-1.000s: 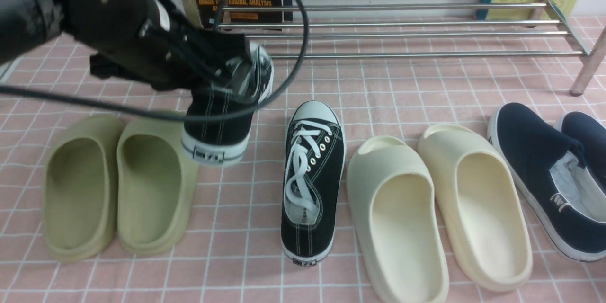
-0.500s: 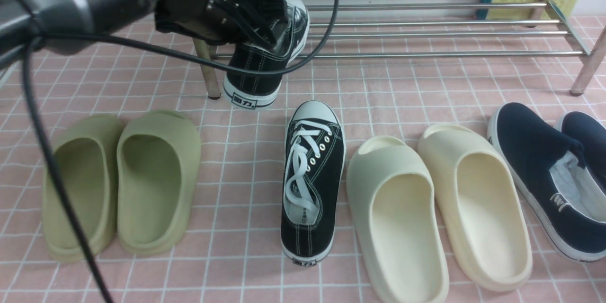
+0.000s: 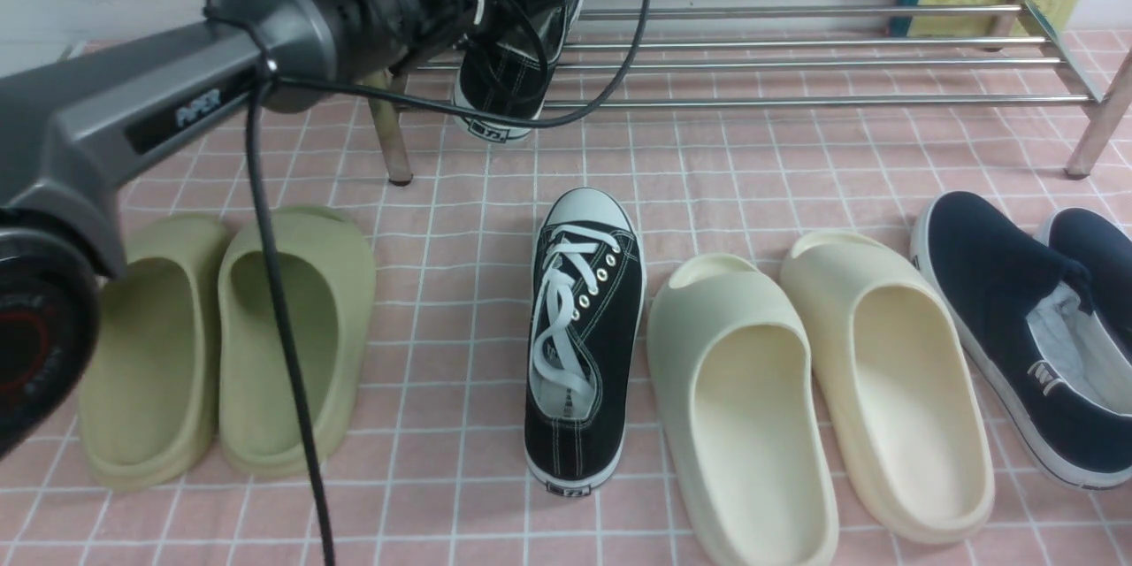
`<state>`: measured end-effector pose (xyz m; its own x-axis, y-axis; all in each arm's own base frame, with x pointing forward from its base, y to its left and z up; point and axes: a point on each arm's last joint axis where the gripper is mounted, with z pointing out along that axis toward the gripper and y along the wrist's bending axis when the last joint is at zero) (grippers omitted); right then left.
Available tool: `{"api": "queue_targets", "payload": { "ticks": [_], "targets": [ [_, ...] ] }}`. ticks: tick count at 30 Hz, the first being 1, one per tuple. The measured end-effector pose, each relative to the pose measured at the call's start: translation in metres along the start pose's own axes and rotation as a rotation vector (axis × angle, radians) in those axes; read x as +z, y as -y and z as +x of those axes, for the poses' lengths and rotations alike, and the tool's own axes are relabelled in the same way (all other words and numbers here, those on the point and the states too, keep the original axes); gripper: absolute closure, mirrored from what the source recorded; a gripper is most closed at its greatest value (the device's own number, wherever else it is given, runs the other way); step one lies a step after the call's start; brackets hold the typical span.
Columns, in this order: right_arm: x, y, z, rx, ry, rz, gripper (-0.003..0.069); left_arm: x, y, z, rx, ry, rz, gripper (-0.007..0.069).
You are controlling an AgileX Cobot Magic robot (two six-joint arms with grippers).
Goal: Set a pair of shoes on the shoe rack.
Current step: Use the left arm to put a shoe into the shoe rack
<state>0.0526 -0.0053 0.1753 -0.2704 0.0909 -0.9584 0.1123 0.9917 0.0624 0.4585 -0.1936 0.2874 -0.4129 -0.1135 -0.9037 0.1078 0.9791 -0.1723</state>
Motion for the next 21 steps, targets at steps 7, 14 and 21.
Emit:
{"api": "queue_targets", "payload": {
  "ticks": [7, 14, 21],
  "targets": [
    [0.000, 0.000, 0.000, 0.000, 0.000, 0.000, 0.0419, 0.028, -0.004, 0.023, -0.019, 0.028, -0.039, 0.0594],
    [0.000, 0.000, 0.000, 0.000, 0.000, 0.000, 0.0419, 0.029, -0.006, 0.021, 0.000, 0.068, -0.051, 0.0500],
    [0.000, 0.000, 0.000, 0.000, 0.000, 0.000, 0.0419, 0.014, -0.001, 0.001, -0.012, 0.113, -0.015, 0.0302]
  ]
}}
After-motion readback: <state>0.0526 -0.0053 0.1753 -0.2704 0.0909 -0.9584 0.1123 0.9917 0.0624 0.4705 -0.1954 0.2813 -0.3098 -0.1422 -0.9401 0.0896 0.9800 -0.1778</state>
